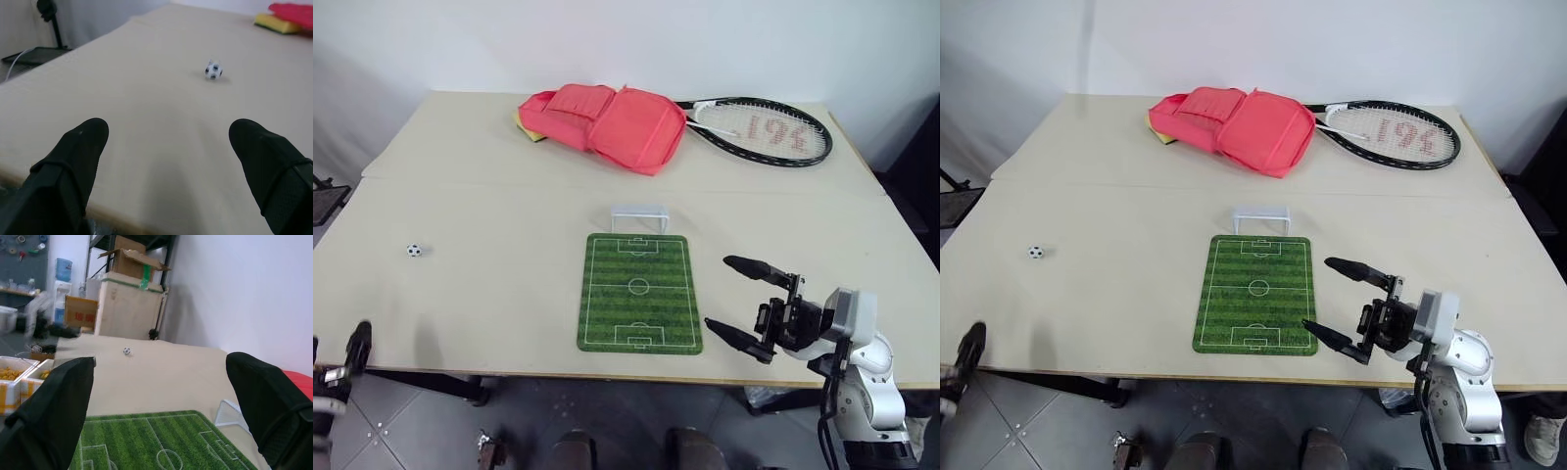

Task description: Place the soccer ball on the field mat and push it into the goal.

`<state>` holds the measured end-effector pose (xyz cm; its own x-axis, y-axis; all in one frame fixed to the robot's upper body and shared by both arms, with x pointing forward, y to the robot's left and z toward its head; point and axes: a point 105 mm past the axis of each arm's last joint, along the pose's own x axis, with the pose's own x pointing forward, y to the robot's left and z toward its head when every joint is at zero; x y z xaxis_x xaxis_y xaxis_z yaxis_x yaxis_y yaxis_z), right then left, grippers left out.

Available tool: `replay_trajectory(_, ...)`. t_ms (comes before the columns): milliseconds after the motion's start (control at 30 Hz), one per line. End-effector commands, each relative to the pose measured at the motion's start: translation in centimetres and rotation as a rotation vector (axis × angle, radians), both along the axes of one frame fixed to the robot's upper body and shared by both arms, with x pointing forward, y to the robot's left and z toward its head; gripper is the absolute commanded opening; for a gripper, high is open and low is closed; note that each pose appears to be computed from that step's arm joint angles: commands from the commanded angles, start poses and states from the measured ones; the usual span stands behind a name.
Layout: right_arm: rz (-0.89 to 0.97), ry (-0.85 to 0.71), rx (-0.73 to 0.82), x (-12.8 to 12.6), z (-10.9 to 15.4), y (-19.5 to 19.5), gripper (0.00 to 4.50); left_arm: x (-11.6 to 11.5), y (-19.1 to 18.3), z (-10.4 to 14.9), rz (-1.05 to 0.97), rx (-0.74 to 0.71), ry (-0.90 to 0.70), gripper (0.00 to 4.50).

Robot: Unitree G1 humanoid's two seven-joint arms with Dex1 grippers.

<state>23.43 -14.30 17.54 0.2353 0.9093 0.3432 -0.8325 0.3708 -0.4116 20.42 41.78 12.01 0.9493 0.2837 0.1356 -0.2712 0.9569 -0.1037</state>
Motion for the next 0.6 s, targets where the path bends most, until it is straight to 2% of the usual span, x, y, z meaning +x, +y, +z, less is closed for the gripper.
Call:
replay_trajectory(33,-0.002,-0.027,-0.018,-0.3,-0.3,-0.3,4.5,2.5,0.4,1.7,0.005,0.038,0.036,4.47)
replay_trajectory(133,-0.001,-0.023,-0.023,-0.4,-0.8,-0.3,4.5,5.8,-0.1,2.4,-0.061,0.027,0.05,4.47)
replay_trajectory(267,-0.004,-0.026,-0.022,-0.5,-1.2,-0.2,4.5,8.8,-0.6,2.6,-0.125,0.039,0.101,4.47)
replay_trajectory(467,-0.026,-0.021,-0.017,-0.4,-1.6,-0.2,4.5,12.6,-1.3,2.4,-0.176,0.067,0.167,4.47)
replay_trajectory(600,-0.046,-0.01,-0.009,-0.6,-2.0,-0.4,4.5,14.0,-1.8,1.8,-0.199,0.077,0.196,4.47)
